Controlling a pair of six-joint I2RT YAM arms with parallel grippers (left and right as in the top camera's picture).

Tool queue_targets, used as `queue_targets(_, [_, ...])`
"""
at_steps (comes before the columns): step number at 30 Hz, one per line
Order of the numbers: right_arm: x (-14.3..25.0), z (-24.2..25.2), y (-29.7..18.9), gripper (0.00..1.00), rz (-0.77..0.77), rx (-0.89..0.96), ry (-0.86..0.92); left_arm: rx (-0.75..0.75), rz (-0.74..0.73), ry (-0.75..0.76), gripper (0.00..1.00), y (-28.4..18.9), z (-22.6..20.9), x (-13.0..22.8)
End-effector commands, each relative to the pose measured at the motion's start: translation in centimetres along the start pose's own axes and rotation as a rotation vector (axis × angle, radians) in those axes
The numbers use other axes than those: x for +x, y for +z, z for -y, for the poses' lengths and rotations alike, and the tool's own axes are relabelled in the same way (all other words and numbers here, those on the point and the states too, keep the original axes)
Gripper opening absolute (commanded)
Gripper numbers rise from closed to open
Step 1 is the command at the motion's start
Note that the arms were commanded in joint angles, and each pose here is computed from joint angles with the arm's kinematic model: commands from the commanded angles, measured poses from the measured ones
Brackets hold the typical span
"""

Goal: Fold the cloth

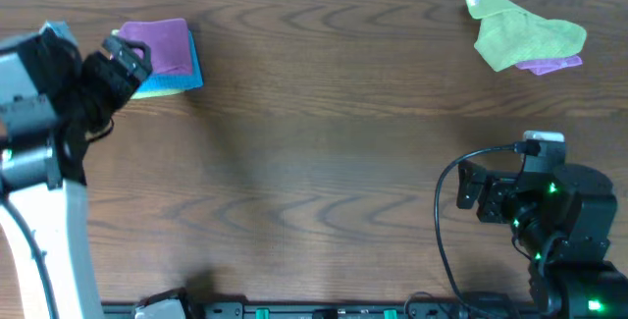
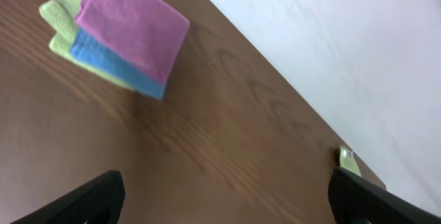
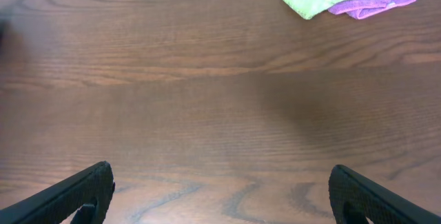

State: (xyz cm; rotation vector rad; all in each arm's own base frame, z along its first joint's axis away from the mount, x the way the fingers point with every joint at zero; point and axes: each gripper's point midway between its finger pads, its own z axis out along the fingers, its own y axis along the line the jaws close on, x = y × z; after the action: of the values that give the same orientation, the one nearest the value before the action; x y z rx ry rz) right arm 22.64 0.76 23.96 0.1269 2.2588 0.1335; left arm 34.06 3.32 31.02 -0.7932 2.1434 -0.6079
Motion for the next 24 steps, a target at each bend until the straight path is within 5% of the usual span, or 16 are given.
queue_targets(1, [0.2,0.4,0.1,0.99,-0.003,0.016,0.022,0.029,-0.005,0.029,0.95,-1.9,1.0,0.8])
queue_targets(13, [0.2,0.4,0.1,0.99,-0.003,0.016,0.022,-0.091,-0.132,0.282,0.95,-4.2,-1.3,6.0])
queue_targets(24, [0.2,0.4,0.1,0.99,-0.003,0.016,0.022,-0.047,0.071,0.587,0.95,-4.6,-4.9,10.8])
